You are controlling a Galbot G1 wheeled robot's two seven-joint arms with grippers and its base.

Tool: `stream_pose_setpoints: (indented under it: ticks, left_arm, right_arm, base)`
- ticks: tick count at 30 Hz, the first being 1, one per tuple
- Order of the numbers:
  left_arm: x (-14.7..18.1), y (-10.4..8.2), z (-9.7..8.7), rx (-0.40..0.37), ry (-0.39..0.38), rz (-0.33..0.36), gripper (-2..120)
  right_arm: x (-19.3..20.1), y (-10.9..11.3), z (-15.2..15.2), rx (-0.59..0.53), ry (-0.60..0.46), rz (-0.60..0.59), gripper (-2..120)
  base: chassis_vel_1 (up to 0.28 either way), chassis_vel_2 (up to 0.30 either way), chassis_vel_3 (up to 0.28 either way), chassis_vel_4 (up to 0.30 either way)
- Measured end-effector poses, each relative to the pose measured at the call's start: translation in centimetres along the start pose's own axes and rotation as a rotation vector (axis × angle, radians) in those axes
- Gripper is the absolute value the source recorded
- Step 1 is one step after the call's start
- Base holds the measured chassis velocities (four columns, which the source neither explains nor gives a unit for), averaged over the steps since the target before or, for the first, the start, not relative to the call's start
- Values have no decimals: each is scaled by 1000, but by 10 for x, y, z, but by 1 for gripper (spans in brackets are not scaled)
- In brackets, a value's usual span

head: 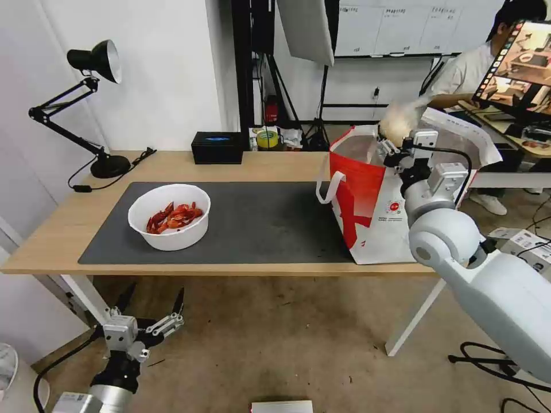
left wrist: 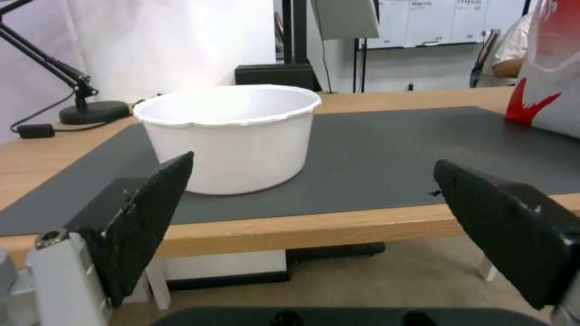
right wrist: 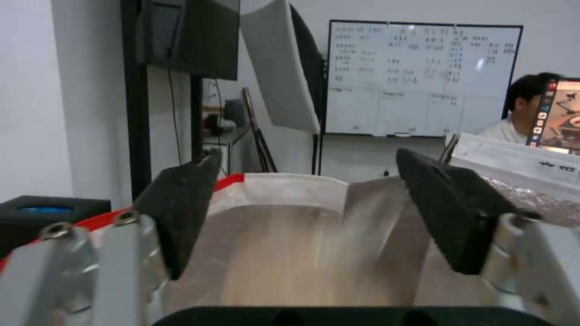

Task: Pick up the trash from the table and place it into the takeout bag.

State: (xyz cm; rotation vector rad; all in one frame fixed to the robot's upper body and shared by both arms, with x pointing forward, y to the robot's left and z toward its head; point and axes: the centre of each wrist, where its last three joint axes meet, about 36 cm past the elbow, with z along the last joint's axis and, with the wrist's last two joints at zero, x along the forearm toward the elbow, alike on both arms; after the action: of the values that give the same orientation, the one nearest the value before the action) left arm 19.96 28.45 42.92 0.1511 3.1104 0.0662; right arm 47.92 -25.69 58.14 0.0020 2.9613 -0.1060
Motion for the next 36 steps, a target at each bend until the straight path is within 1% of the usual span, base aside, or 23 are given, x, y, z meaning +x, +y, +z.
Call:
stream_pose_setpoints:
  ticks: [1, 4, 7, 16, 20, 23, 24, 27, 28, 29, 31, 33, 36]
  left_arm:
    - [0, 0, 0, 0, 0, 0, 100]
    - [0, 0, 0, -3, 0, 5, 100]
    - [-2, 2, -1, -6, -3, 8, 100]
    - [-4, 1, -2, -1, -9, 8, 100]
    - [-4, 1, -2, -2, -10, 7, 100]
    - [-4, 2, 1, 0, -4, 3, 100]
    - [-4, 2, 1, 0, -4, 3, 100]
    - [-6, 3, 2, 9, -5, 1, 100]
    - [-6, 3, 2, 9, -5, 1, 100]
    - [-6, 4, 2, 9, -5, 2, 100]
    - [-9, 5, 5, 9, -3, 4, 100]
    - [-10, 6, 6, 8, -3, 6, 100]
    - [-14, 6, 9, 19, -3, 14, 100]
  right_arm:
    - [0, 0, 0, 0, 0, 0, 82]
    - [-2, 0, -2, -3, -1, 4, 96]
    - [-3, 0, -4, -5, -2, 1, 100]
    - [-6, 1, -2, -6, 9, -1, 100]
    - [-6, 4, -1, -27, -9, -30, 100]
    - [2, 14, -3, -56, -62, -84, 100]
    - [2, 14, -3, -56, -62, -84, 100]
    - [17, 23, 1, -109, -98, -174, 100]
    - [17, 23, 1, -109, -98, -174, 100]
    - [22, 25, 3, -125, -106, -202, 100]
    - [38, 30, 11, -158, -116, -302, 100]
    - [43, 31, 14, -159, -113, -325, 100]
    - [74, 32, 28, -149, -93, -456, 100]
  base:
    - [0, 0, 0, 0]
    - [0, 0, 0, 0]
    - [0, 0, 0, 0]
    - [0, 0, 0, 0]
    - [0, 0, 0, 0]
    - [0, 0, 0, 0]
    - [0, 0, 0, 0]
    - [0, 0, 0, 0]
    - [0, 0, 0, 0]
    - [0, 0, 0, 0]
    - [0, 0, 0, 0]
    - [0, 0, 0, 0]
    - [0, 0, 0, 0]
